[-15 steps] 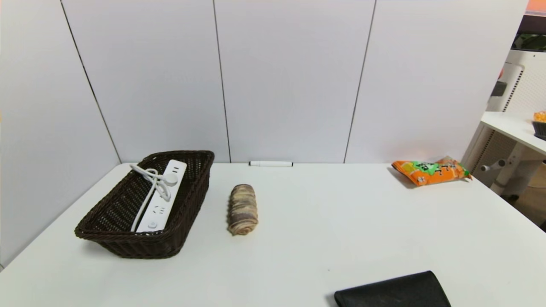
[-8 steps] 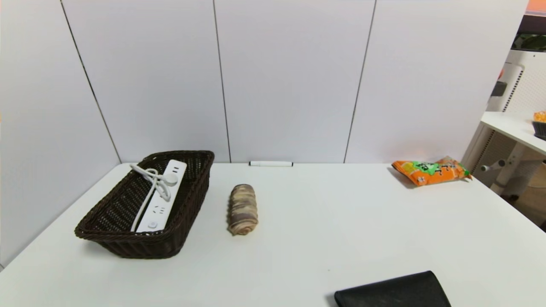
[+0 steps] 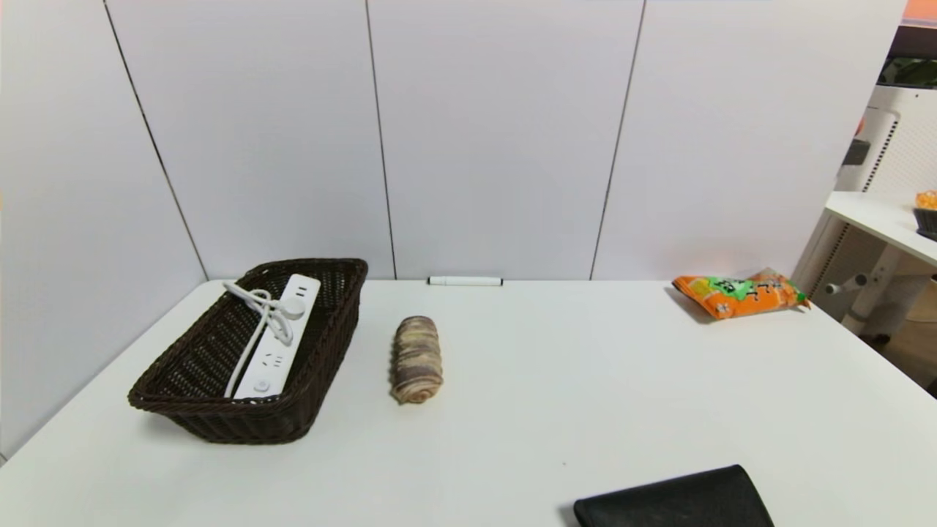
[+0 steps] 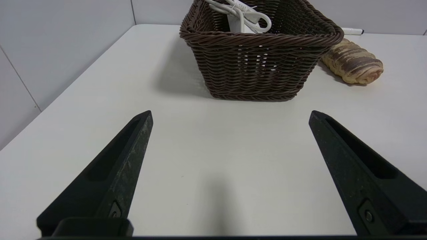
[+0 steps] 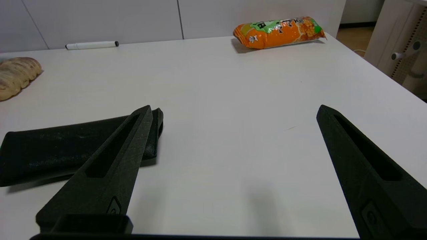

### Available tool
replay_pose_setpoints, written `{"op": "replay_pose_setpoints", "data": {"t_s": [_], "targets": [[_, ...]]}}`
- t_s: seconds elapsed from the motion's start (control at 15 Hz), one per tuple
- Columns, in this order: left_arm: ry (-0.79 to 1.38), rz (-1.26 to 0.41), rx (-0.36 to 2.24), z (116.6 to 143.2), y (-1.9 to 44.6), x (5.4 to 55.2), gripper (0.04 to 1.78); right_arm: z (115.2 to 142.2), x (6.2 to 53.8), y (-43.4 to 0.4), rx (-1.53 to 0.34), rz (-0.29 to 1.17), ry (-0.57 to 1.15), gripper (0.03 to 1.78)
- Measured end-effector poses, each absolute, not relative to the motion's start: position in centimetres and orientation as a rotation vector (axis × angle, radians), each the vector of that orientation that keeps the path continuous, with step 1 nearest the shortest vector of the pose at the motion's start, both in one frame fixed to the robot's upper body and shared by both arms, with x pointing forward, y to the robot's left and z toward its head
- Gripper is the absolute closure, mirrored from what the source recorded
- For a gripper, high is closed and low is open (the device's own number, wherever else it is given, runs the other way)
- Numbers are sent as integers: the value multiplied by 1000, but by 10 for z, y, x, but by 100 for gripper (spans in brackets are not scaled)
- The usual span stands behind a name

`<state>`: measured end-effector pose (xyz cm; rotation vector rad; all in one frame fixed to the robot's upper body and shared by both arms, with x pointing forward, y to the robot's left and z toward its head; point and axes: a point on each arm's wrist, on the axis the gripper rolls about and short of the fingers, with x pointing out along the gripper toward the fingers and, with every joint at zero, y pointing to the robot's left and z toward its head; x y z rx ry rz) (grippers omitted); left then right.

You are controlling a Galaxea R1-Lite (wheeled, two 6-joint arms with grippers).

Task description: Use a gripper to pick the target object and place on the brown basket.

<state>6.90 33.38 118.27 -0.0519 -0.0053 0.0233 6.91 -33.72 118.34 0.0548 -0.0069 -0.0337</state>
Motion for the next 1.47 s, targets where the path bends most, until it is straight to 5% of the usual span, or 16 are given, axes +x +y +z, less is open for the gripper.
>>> {"op": "replay_pose_setpoints", "data": {"t_s": [1.47], "targets": [[-5,23,-52,1183,334,69,13,1183,69,-337,55,-34,-7,11]]}}
